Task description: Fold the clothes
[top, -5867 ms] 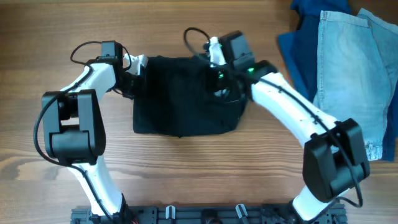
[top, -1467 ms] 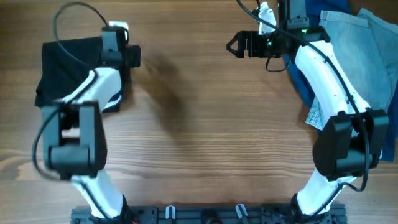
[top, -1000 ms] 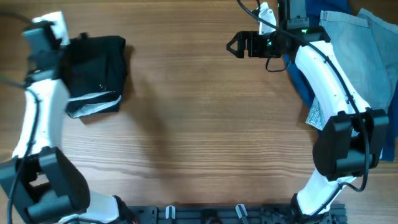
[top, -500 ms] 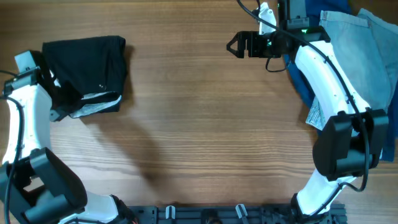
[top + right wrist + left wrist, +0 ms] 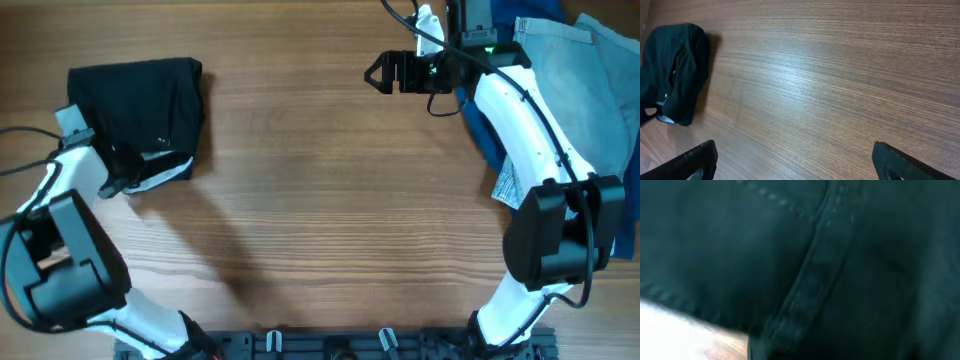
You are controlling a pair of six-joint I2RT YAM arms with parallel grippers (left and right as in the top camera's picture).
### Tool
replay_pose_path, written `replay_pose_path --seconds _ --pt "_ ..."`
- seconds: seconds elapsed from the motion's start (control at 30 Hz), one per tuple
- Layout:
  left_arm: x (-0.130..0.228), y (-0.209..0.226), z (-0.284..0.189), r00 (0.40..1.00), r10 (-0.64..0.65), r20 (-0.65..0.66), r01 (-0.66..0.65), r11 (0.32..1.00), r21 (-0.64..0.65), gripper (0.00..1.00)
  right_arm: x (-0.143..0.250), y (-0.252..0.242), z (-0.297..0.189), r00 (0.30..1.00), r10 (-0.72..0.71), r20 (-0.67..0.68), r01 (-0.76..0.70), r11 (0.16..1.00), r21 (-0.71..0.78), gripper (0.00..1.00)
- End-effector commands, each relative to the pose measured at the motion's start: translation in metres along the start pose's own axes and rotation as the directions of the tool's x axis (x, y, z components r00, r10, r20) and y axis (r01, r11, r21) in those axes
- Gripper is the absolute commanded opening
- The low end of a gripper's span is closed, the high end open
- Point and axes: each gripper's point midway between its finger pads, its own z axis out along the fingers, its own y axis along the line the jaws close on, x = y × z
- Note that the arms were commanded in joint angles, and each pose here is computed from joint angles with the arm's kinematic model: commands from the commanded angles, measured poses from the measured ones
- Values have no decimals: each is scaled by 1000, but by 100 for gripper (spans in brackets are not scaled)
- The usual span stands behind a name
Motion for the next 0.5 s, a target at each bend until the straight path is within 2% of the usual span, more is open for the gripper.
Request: replay_pose_path --seconds 0.0,0.17,0.23,0.37,0.47 --pt "-15 -4 7 998 -14 67 13 1000 6 4 2 -1 2 1000 9 -5 -9 1000 -6 100" --pt "-62 -20 0 966 -36 255 17 997 75 4 2 -1 2 1000 10 -5 -10 1000 -4 100" --pt "-69 -26 0 958 -35 286 9 996 90 4 2 -2 2 1000 10 -4 -10 1000 1 100" --pt "-55 -47 -10 965 15 261 -42 994 99 4 1 -2 2 1000 11 -3 -11 1000 1 100" --pt "-36 -62 -48 964 119 238 -146 985 96 4 1 -2 2 1000 10 -3 -10 1000 1 100"
